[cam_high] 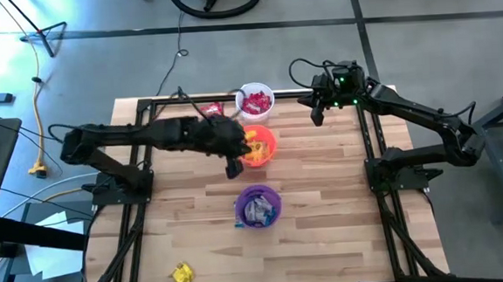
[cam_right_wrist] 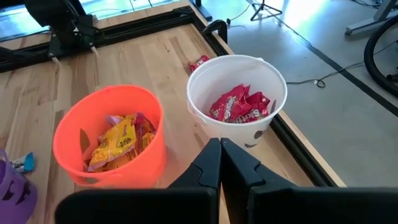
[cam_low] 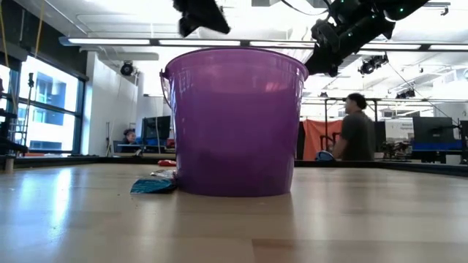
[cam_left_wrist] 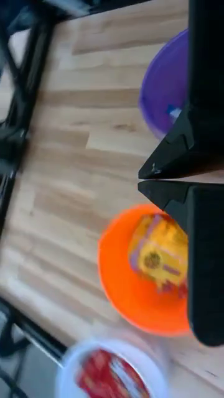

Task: Sort candy
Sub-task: Put the red candy into the white bucket

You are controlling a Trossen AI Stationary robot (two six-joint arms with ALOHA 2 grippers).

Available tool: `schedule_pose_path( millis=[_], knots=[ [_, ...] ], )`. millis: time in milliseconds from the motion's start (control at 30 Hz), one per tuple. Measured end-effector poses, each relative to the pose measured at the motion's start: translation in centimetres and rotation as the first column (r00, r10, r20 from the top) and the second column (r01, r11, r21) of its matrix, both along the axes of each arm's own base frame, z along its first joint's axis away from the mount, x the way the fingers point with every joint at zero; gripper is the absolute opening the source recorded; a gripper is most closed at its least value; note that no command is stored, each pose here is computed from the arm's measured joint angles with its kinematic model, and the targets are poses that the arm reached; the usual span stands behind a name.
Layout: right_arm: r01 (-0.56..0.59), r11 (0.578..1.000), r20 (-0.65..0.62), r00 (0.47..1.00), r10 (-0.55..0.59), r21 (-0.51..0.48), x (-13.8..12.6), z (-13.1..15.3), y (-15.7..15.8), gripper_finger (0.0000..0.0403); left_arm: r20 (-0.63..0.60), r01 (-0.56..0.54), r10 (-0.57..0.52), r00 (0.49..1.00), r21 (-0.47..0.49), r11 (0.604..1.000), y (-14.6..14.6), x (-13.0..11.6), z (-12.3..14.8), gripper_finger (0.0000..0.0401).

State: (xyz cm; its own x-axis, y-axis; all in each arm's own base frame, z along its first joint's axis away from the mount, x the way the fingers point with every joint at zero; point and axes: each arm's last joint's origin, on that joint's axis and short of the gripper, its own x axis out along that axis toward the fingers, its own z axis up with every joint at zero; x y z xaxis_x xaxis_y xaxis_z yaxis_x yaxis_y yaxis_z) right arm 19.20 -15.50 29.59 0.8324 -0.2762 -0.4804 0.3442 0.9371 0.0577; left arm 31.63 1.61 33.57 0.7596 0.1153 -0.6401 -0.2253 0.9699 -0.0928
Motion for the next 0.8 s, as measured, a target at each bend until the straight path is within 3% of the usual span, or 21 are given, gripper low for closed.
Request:
schedule_pose_path(
  millis=[167, 433, 533, 667, 800],
  knots=[
    [0.002, 1.000, 0.012, 1.000, -0.001, -0.009, 0.1, 0.1, -0.1, 0.0000, 0.000, -0.180, 0.181, 0.984, -0.063, 0.982, 3.4, -2.5, -0.6, 0.0000],
    [-0.001, 1.000, 0.009, 1.000, 0.001, -0.015, 0.0, 0.1, -0.1, 0.0000, -0.058, -0.440, 0.437, 0.898, -0.102, 0.892, 9.7, -5.1, -2.1, 0.0000],
    [0.000, 1.000, 0.010, 1.000, 0.000, -0.013, 0.0, 0.1, -0.1, 0.0000, -0.136, -0.493, 0.481, 0.866, -0.073, 0.867, 11.8, -5.9, -3.2, 0.0001],
    [0.009, 1.000, 0.009, 1.000, -0.008, -0.012, 0.0, 0.1, -0.1, 0.0000, -0.228, -0.505, 0.491, 0.841, -0.007, 0.863, 14.2, -6.8, -4.5, 0.0013],
    [0.066, 0.998, -0.001, 0.998, -0.066, -0.012, 0.0, 0.1, -0.2, 0.0000, -0.346, -0.525, 0.486, 0.803, -0.022, 0.851, 16.9, -8.1, -6.5, 0.0037]
  ],
)
